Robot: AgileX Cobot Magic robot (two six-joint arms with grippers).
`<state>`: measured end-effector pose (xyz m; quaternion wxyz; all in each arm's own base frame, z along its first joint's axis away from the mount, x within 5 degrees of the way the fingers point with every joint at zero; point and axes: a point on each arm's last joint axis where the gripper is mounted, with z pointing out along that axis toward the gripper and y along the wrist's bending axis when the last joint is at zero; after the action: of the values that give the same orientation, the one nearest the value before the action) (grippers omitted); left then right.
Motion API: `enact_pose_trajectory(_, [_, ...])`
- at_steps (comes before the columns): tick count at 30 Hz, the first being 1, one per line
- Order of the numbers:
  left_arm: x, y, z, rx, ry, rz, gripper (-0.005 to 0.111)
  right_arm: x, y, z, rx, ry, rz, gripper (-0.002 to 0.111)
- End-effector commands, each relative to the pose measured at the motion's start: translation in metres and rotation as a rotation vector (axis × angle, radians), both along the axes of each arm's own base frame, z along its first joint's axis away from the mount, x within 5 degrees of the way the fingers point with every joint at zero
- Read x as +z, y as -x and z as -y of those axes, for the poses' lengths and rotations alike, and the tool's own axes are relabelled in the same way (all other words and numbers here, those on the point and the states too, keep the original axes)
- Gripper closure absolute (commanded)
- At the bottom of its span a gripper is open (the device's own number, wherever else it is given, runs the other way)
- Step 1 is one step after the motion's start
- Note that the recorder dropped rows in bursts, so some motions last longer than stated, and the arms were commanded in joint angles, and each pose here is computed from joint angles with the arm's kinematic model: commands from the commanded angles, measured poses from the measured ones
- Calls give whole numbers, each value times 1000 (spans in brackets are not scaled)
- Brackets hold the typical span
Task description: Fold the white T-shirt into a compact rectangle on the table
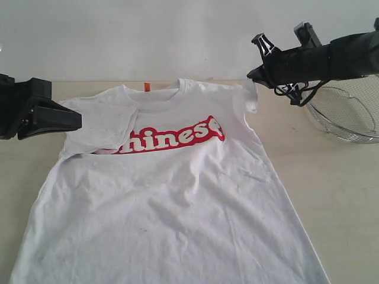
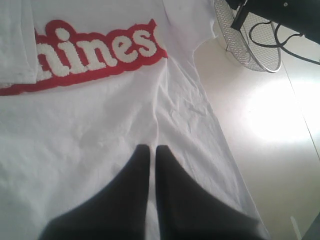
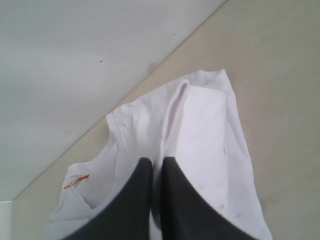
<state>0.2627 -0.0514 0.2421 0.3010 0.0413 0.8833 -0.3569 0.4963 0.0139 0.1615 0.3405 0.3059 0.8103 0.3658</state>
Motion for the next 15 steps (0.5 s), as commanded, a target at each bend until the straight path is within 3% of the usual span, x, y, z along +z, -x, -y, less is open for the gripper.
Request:
enact_pose_trajectory(1, [-1,1,1,-5,-11,5,102,15,1,-8,48,-6,40,108])
enact_pose_trajectory(13, [-9,-2,2,-16,-1,-30,102,13,3,-59,140,123,85,108])
enact_pose_trajectory(15, [-9,-1,2,-23,4,-32,102,13,3,-64,168,164,105,102])
